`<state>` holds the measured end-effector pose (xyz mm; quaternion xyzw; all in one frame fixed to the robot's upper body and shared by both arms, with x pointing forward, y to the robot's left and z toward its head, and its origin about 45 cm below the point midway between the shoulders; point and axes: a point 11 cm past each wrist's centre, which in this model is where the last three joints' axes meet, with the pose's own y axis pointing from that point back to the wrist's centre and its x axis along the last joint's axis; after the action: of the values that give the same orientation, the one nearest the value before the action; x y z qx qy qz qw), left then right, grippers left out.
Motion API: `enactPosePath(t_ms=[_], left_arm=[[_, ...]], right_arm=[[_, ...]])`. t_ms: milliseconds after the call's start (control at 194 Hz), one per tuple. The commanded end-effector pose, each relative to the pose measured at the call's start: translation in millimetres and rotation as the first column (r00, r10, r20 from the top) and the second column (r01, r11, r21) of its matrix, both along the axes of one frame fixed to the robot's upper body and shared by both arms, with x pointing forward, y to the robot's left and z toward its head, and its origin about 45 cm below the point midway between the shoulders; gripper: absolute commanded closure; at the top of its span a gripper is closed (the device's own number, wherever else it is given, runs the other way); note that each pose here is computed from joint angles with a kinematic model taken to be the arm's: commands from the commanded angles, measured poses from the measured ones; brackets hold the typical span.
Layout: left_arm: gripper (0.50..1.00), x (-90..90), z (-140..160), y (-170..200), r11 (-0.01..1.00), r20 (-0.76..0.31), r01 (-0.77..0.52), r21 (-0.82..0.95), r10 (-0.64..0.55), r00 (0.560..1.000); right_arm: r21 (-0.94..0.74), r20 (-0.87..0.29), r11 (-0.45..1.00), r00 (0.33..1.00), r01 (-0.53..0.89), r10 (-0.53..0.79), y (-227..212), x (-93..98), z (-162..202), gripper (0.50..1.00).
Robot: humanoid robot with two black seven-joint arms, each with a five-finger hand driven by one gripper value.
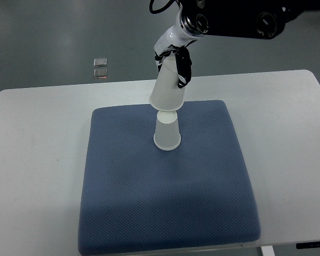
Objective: Stack paper cups
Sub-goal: 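Lower the held cup onto the cup on the pad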
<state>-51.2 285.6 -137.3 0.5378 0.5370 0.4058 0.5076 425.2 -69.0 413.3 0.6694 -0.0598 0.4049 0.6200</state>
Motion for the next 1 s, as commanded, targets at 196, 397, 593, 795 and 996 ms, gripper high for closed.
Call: enactPosePath(t_ms=[196,397,593,795,996], left_arm=[[0.5,0.0,0.0,-0.4,1.0,0.0,0.0,-0.001,0.0,1.0],[0.5,0.0,0.0,-0.4,1.0,0.0,0.0,-0.001,0.0,1.0],[0.5,0.0,0.0,0.1,1.0,0.0,0.0,0.0,0.0,1.0],[0.5,0.0,0.0,-0.6,1.0,0.0,0.0,-0.003,0.0,1.0],[0.5,0.0,0.0,-0.6,1.0,0.0,0.0,-0.003,0.0,1.0]], right_arm=[[0.031,0.006,0.999,1.0,0.008,-0.008,0.6,2.5,-8.6,0.895],[0.051,0.016,0.999,1.0,0.018,-0.019,-1.7,7.5,-16.7,0.893],[0.055,-0.007,0.998,1.0,0.026,-0.025,-4.7,7.5,-30.1,0.891],[0.05,-0.023,0.998,0.999,0.033,-0.032,-7.1,6.8,-37.4,0.889],[0.051,-0.029,0.998,0.999,0.034,-0.032,-7.3,6.2,-40.3,0.887]])
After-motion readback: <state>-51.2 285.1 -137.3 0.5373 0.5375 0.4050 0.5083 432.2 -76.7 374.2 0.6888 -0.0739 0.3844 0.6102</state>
